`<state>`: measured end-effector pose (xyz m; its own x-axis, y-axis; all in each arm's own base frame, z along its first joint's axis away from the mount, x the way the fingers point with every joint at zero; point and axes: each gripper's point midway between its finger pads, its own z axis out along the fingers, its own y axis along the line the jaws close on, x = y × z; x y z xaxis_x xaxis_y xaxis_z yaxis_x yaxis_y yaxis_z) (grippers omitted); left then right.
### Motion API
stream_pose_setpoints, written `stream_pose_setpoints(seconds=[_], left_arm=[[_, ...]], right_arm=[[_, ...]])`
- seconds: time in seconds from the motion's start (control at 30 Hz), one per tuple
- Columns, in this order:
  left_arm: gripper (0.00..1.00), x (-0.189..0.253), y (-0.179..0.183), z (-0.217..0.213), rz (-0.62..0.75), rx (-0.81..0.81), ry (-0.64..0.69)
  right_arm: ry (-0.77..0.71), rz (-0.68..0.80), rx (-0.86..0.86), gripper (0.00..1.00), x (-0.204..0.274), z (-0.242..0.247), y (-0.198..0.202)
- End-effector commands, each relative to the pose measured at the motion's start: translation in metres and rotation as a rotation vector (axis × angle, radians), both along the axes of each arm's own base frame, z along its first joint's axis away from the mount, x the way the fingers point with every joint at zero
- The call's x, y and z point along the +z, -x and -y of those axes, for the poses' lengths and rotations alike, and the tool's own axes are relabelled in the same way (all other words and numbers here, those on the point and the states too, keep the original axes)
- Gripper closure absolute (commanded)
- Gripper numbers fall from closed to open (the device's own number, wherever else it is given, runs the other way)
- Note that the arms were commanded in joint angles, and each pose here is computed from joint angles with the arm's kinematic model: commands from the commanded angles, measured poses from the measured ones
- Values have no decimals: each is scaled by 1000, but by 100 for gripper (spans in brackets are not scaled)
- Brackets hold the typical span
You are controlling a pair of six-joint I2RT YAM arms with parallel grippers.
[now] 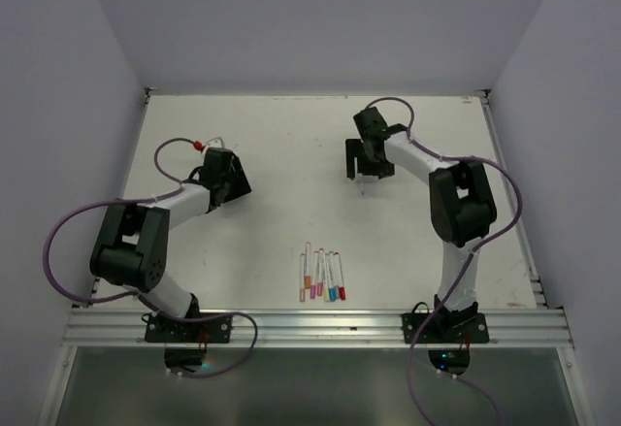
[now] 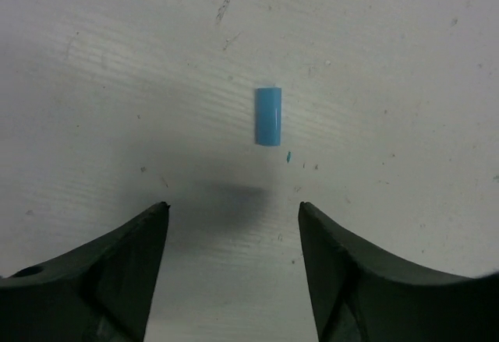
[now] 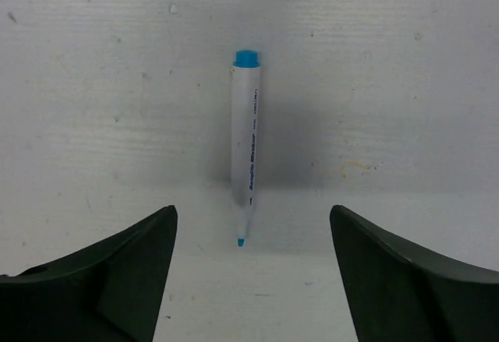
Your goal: Open the pen caps
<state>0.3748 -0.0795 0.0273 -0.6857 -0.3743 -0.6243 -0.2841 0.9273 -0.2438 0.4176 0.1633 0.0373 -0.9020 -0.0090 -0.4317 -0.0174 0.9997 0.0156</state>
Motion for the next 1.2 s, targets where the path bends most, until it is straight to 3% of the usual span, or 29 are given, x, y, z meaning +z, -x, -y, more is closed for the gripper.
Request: stream_pose_setpoints(seconds=[0.0, 0.03, 0.07, 0.13, 0.17, 0.33, 0.37, 0.43, 0.53, 0.63, 0.7, 0.83, 0.93, 1.17], left_arm=[[26, 35, 8, -5, 64, 31, 27], [24, 37, 13, -5, 71, 26, 35], [22, 54, 16, -3, 112, 22, 56], [4, 63, 25, -2, 136, 24, 82], [0, 82, 28, 2, 190, 5, 119], [0, 105, 54, 31, 277, -81, 324], [0, 126, 56, 45, 345, -151, 394], [0, 124, 70, 57, 336, -202, 466], [0, 124, 87, 69, 313, -244, 522], [1, 122, 98, 76, 310, -252, 469], [2, 116, 110, 79, 278, -256, 432], [10, 108, 130, 97, 234, -313, 432], [12, 95, 139, 98, 195, -308, 424], [12, 76, 150, 95, 165, -303, 414]], right_arm=[[-27, 143, 15, 13, 63, 3, 0], [-23, 158, 16, 1, 70, 6, 10], [-25, 169, 14, 1, 75, 8, 16], [-65, 185, 1, 1, 85, 11, 35], [-100, 184, 13, 1, 86, 8, 43], [-339, 142, 77, 1, 69, -17, 96], [-355, 156, 91, 1, 73, -22, 104], [-308, 99, 37, 2, 59, -15, 122], [-296, 3, 82, 12, 45, -23, 154], [-273, 29, 145, 17, 51, -40, 180], [-233, 33, 132, 25, 48, -38, 190], [-238, 13, 170, 55, 37, -47, 210], [-221, -4, 194, 62, 23, -51, 223], [-156, -5, 226, 62, 6, -64, 242]])
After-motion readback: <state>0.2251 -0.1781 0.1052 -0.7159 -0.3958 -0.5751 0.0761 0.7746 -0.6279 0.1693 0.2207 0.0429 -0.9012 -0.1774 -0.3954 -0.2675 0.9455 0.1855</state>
